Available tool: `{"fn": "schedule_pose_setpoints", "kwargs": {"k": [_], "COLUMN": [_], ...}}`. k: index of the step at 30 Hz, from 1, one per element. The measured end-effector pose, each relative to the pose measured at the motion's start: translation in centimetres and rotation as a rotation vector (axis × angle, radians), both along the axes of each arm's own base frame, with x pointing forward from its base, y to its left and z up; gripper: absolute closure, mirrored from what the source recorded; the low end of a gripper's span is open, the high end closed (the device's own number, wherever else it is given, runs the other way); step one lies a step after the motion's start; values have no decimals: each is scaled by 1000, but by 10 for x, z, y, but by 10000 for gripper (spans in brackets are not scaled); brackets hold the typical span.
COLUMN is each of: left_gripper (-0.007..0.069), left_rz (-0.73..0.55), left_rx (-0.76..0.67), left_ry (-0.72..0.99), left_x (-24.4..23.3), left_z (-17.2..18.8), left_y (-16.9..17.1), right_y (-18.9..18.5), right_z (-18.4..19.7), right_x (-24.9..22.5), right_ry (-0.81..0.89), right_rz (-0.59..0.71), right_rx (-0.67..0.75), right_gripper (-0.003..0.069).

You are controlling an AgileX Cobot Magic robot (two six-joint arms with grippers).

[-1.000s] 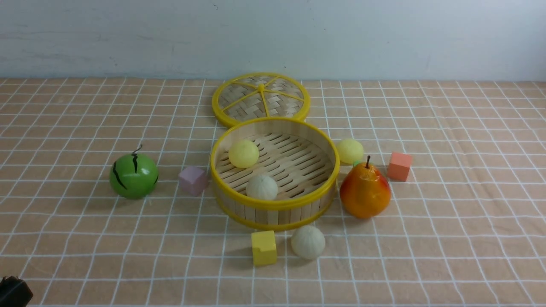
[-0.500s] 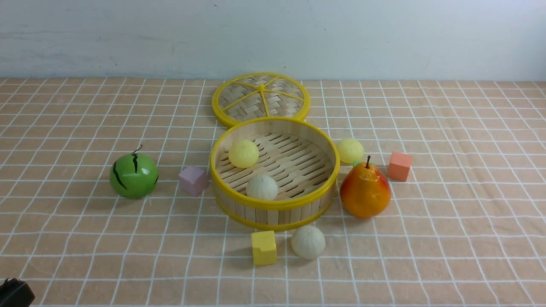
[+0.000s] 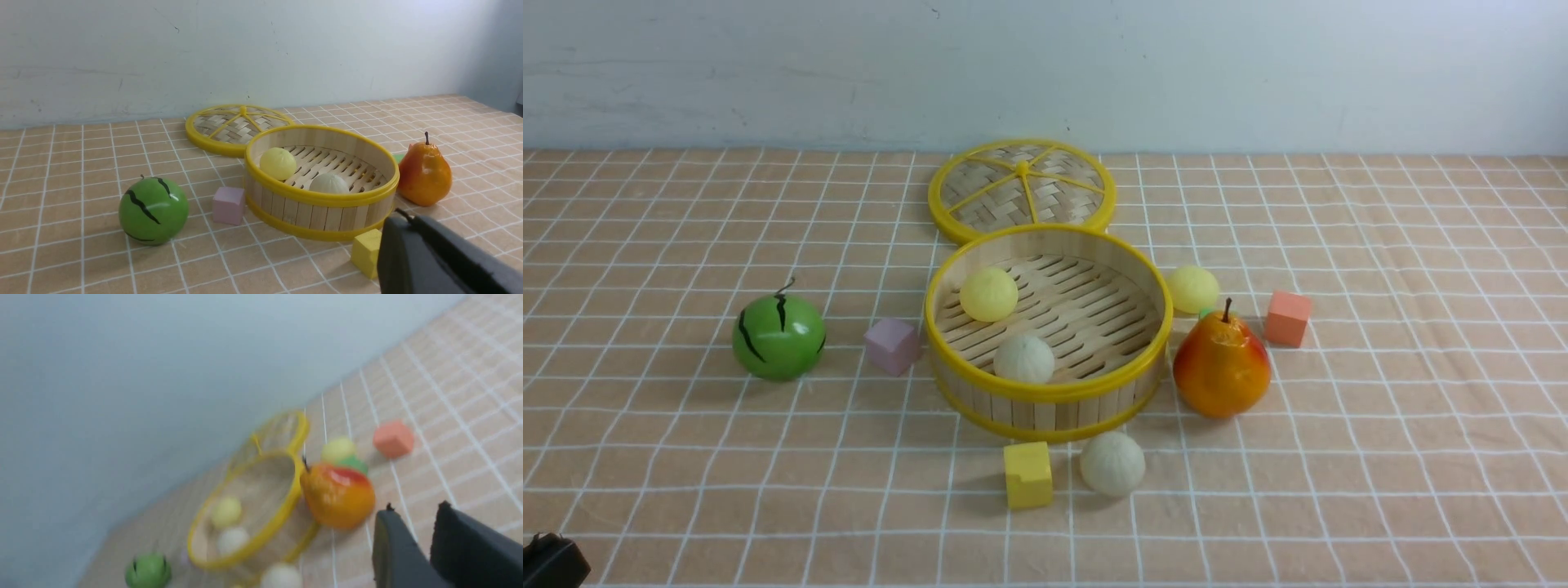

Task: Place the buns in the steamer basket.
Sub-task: Use the right arm to grab a steamed stuffed bun

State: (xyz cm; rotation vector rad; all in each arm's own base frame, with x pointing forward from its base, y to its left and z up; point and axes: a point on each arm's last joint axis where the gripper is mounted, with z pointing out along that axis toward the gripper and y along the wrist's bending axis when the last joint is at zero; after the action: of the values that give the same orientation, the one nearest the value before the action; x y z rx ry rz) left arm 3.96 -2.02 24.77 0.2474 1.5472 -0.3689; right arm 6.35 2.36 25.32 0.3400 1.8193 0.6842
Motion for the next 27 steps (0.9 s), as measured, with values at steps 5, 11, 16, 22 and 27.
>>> {"fn": "schedule_pose_setpoints", "kwargs": {"k": [5, 11, 16, 22, 27], "left_gripper": [638, 636, 636, 635, 634], "left_rz": [0, 0, 0, 0, 0], "left_rx": [0, 0, 0, 0, 0], "left_ry": [0, 0, 0, 0, 0], "left_x": [0, 0, 0, 0, 0], "left_z": [0, 0, 0, 0, 0], "left_y": [0, 0, 0, 0, 0], "right_y": [20, 39, 108, 172, 191], "right_z": [45, 35, 13, -6, -22], "right_x": [47, 129, 190, 223, 242], "right_ry": [378, 688, 730, 688, 673], "right_rz": [303, 470, 664, 724, 675], "right_rx": [-317, -459, -596, -705, -687], "right_gripper": [657, 659, 659, 638, 536]}}
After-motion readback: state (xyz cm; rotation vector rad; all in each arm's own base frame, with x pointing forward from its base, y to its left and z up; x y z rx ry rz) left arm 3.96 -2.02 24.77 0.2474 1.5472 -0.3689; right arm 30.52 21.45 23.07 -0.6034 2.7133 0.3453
